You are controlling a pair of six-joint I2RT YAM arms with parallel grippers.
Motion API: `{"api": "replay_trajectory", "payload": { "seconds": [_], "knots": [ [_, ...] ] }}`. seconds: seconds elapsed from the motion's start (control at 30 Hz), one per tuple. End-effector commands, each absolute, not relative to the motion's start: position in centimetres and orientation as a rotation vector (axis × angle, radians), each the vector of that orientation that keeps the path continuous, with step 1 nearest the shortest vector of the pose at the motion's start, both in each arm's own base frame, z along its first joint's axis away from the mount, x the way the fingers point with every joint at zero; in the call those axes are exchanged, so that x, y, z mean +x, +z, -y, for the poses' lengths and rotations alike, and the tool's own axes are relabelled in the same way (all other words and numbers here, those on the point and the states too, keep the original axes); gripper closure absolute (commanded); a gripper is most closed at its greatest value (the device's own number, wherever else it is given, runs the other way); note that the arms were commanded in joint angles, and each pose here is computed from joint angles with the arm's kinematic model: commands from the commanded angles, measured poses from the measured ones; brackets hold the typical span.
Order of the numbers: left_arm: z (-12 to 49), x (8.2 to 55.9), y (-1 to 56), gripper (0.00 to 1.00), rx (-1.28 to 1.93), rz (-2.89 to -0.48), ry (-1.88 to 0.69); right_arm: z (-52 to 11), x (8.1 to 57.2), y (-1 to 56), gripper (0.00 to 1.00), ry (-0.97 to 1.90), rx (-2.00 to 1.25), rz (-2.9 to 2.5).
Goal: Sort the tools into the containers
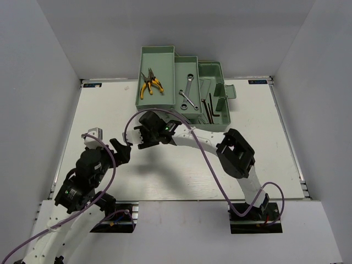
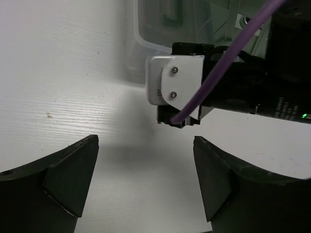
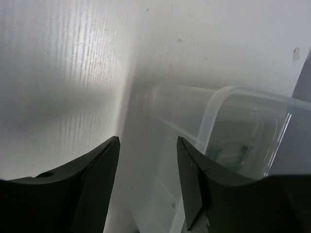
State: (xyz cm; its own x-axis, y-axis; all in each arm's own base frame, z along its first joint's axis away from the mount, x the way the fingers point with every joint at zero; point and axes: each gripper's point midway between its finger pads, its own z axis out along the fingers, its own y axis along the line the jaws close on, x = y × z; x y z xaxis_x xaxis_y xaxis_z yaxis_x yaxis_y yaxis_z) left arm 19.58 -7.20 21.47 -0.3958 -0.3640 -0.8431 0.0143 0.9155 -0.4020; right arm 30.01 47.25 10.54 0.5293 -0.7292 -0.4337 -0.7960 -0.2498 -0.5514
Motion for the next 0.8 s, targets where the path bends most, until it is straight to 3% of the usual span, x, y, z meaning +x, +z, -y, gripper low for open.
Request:
{"api": "replay_trajectory", "payload": {
  "seconds": [0.0,0.37,0.77],
  "knots": [
    [6.9,19.4,22.1,0.11,-0.251,-1.912,-0.417,-48.7,31.6,13.8,0.45,0.071,-1.867,-1.233],
    [7.1,19.3,21.9,0.11,-0.245,-1.914,-0.425,-48.4,28.6,19.1,0.49,0.231,-1.854,-1.251],
    [7.0,19.2,22.0,0.11,-0.246,-1.906,-0.430,-48.8,33.7,14.9,0.46,0.004,-1.833,-1.231]
  ]
}}
